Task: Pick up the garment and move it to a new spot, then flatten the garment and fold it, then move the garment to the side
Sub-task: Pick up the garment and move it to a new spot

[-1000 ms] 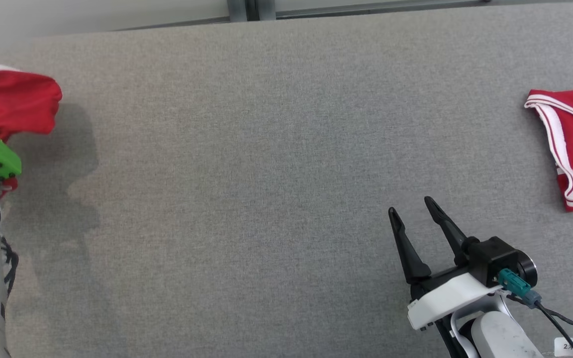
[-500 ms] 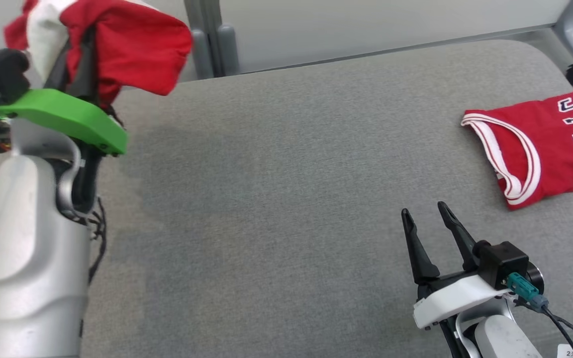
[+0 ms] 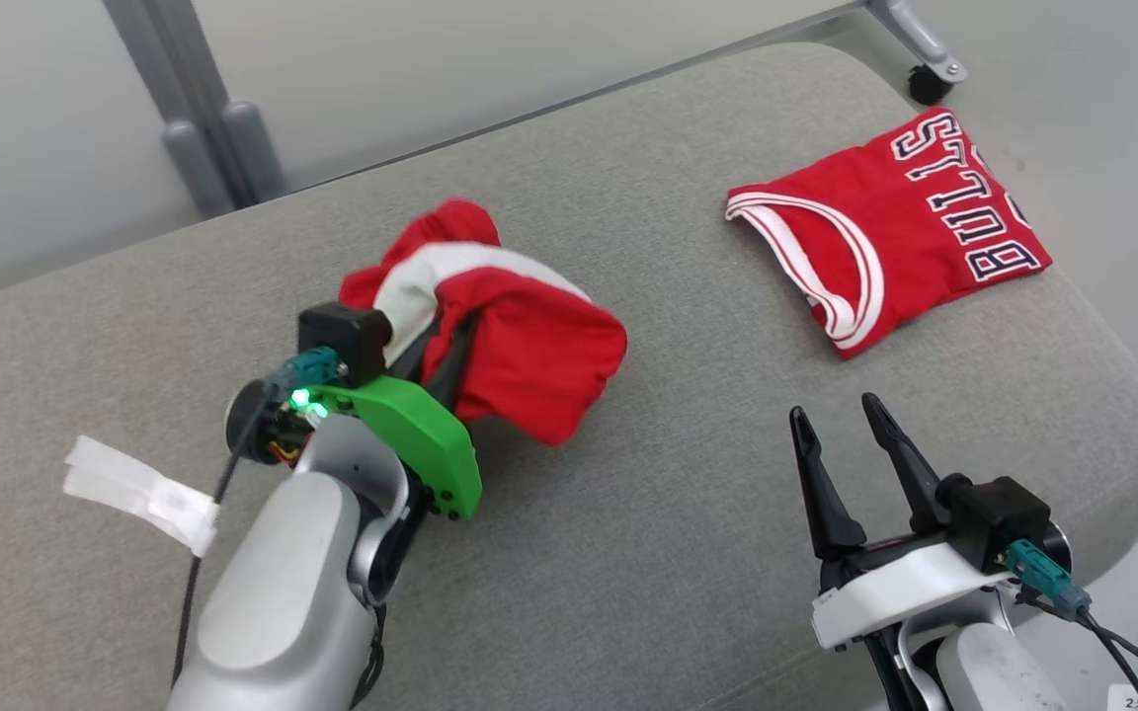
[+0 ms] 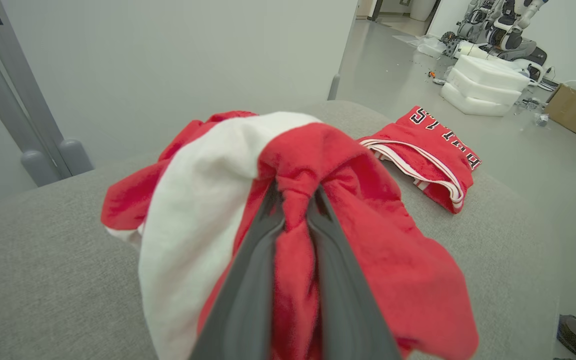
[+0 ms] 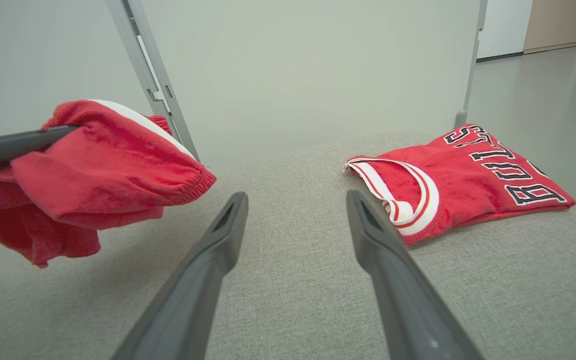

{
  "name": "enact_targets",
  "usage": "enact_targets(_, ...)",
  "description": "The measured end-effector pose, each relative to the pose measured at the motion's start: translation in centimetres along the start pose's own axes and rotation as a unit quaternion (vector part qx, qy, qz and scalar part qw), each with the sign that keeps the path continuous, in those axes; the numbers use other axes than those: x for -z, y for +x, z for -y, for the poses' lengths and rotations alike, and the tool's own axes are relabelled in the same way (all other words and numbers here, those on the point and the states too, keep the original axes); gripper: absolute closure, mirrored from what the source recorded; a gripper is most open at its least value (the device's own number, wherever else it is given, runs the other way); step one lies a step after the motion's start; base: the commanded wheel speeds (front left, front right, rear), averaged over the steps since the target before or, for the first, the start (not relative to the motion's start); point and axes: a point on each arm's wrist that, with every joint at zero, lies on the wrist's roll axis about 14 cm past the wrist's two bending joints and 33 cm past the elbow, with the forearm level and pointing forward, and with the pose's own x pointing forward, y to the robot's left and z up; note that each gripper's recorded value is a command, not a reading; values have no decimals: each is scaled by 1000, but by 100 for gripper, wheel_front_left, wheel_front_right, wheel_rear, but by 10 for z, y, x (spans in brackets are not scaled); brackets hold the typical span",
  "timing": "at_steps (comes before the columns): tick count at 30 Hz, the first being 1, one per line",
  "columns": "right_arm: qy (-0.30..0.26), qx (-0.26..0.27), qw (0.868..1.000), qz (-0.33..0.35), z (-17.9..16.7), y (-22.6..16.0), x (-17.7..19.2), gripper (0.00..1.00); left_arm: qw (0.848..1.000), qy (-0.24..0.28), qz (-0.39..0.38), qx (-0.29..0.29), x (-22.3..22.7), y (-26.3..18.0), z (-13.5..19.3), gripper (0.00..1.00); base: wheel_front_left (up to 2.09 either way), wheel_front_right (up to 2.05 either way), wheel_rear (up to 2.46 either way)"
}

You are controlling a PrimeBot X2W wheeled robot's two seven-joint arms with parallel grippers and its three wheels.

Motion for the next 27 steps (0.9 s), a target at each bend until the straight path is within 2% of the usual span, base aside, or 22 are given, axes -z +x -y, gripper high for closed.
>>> enact_targets(3,-4,22,1000,2,13,-5,-3,0,998,8,-56,20,43,7,13,100,0,0,0)
enact_targets(4,-5,27,1000,2,16,-6,-3,0,997,9,-72,22,54,7,15,41,0,0,0)
enact_targets(5,-6,32,999,0,19,-7,-3,0,996,9,-87,25,67,8,15,0,0,0,0)
enact_targets(7,-6,44,999,-4,27,-7,-1,0,994,1,-111,21,90,8,11,0,0,0,0)
enact_targets(9,-5,46,999,-8,28,-6,2,0,995,-9,-98,14,90,8,7,0,0,0,0)
enact_targets(13,-4,40,999,-12,24,-2,6,0,999,-26,-18,-4,62,8,-4,0,0,0,0)
enact_targets(18,-6,28,1000,-13,18,3,8,0,996,-34,61,-55,32,-15,-35,0,0,0,0)
enact_targets(21,-6,20,1000,-13,14,5,10,0,988,-43,104,-108,14,-43,-62,0,0,0,0)
enact_targets(24,-7,7,1000,-11,7,9,10,0,974,-30,158,-157,-14,-77,-83,0,0,0,0)
enact_targets(27,-6,-3,1000,-13,1,12,12,0,963,-23,166,-210,-9,-118,-102,0,0,0,0)
